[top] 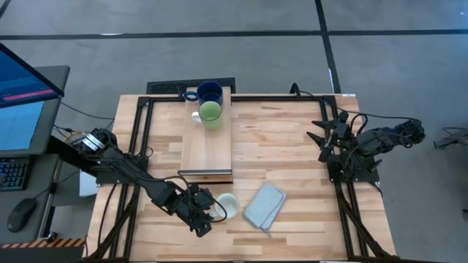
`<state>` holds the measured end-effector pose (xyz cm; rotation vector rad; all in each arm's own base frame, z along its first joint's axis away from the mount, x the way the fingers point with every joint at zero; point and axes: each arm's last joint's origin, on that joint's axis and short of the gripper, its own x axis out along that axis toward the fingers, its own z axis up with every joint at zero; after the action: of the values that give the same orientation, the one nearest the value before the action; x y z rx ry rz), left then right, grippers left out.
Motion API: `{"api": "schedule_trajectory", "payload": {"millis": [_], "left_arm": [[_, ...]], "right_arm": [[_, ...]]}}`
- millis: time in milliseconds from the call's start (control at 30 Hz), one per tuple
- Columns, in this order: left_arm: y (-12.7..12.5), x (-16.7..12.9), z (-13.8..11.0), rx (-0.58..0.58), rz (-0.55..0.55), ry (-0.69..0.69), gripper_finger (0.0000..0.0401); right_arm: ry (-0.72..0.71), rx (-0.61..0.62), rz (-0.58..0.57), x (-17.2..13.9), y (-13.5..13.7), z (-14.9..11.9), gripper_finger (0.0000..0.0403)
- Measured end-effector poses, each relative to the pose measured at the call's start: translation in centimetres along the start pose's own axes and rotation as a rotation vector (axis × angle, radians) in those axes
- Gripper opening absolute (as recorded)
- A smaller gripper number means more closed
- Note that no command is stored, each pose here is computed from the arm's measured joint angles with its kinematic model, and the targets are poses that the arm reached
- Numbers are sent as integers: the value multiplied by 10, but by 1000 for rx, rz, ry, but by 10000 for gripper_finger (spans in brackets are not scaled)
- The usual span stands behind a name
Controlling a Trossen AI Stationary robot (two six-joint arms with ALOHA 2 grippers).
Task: Stack small to large cups/mugs on shelf
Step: Put the white yellow mug on the shelf
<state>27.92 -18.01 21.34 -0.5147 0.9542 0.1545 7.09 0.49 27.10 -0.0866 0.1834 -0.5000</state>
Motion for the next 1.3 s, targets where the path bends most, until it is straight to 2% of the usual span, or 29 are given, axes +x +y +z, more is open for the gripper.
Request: {"api": "schedule_trajectory", "payload": {"millis": [467, 1300], "left_arm": [[9, 3, 12, 69, 27, -15, 195], [15, 5, 17, 41, 22, 28, 194]], "right_arm": [[0, -1, 0, 0, 0, 0, 240], [0, -2, 0, 0, 0, 0, 240]]}}
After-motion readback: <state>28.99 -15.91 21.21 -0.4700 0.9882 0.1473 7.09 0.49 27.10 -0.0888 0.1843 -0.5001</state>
